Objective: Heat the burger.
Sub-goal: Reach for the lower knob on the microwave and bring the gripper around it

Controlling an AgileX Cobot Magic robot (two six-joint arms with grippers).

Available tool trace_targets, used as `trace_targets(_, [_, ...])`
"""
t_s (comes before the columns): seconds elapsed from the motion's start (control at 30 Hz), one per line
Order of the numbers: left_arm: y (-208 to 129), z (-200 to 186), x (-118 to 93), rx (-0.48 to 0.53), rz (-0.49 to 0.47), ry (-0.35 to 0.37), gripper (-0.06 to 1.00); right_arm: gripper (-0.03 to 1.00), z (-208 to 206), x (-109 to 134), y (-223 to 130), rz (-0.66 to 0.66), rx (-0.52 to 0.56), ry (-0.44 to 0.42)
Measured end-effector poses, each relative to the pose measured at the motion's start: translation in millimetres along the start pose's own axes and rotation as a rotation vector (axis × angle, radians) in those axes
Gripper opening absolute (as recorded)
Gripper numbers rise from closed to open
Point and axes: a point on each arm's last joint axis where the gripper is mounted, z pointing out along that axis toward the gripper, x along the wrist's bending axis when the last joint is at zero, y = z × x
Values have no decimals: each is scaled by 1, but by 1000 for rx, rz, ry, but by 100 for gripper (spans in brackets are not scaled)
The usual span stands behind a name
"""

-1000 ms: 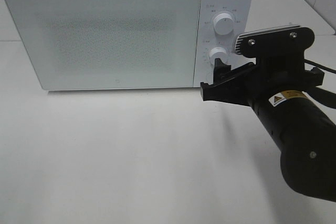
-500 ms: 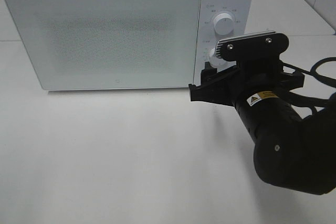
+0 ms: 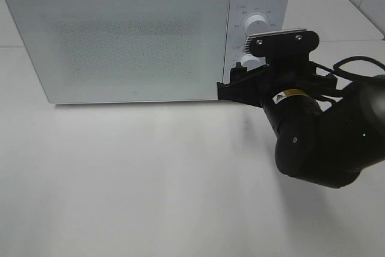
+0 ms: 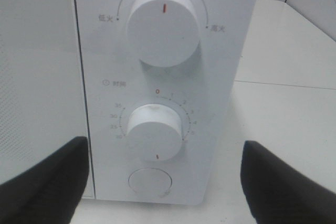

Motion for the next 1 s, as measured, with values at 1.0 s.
trace_targets(1.0, [0,0,0,0,0,0,99,76,48,14,-19,38,27,4])
